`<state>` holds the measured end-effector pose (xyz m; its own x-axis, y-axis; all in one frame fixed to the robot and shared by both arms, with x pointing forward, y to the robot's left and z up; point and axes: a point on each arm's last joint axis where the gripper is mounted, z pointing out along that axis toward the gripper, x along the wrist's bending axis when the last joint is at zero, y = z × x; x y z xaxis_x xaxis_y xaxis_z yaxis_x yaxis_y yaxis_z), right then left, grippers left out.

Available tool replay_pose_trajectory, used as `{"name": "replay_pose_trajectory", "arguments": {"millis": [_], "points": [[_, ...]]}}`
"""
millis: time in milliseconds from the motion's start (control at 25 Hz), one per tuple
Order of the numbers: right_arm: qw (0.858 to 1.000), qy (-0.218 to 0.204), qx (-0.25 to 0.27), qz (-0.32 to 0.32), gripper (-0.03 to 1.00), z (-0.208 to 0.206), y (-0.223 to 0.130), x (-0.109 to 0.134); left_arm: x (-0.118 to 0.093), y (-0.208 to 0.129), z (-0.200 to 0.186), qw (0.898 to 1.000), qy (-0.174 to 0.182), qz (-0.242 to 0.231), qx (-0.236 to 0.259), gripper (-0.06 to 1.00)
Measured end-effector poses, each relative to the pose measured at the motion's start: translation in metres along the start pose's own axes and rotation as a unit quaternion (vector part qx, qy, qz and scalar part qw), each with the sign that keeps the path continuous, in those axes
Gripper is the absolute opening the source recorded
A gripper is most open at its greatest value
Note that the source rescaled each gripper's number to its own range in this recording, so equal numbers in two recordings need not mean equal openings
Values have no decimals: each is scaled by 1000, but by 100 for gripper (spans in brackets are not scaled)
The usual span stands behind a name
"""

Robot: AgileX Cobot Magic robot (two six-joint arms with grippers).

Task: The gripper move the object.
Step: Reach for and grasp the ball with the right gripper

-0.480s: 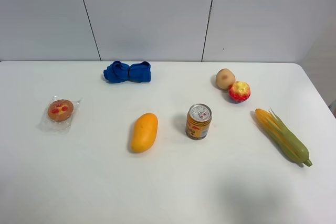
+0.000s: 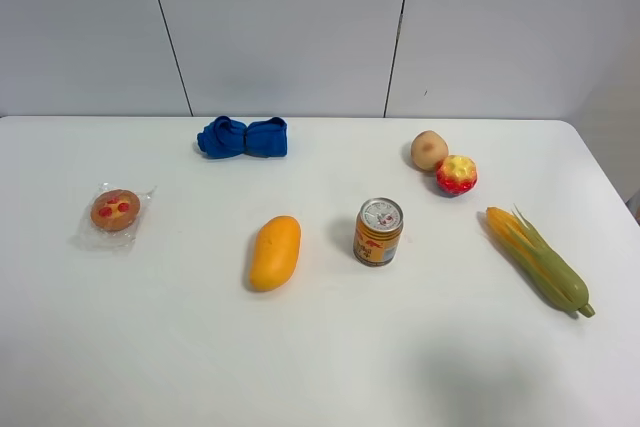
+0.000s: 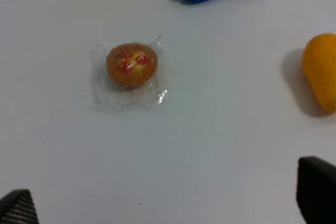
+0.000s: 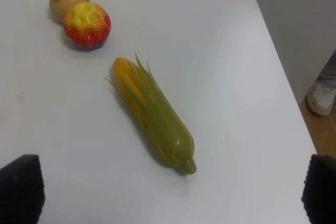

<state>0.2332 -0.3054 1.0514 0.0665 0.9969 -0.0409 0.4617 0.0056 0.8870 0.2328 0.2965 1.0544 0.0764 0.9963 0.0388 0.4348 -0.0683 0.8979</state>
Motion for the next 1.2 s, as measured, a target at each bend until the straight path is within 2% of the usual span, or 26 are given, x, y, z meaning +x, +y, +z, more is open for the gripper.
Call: {"name": "replay_pose_trajectory", "arguments": {"millis": [760, 920, 1200], "points": [[1000, -1, -4, 4, 100, -4, 3, -1, 0, 0, 0, 1000, 0, 0, 0, 100], [1000, -15, -1, -3, 100, -12, 29, -4, 0, 0, 0, 1000, 0, 0, 0, 100], [998, -23, 63, -14, 100, 6, 98, -5, 0, 0, 0, 1000, 0, 0, 0, 100]]}}
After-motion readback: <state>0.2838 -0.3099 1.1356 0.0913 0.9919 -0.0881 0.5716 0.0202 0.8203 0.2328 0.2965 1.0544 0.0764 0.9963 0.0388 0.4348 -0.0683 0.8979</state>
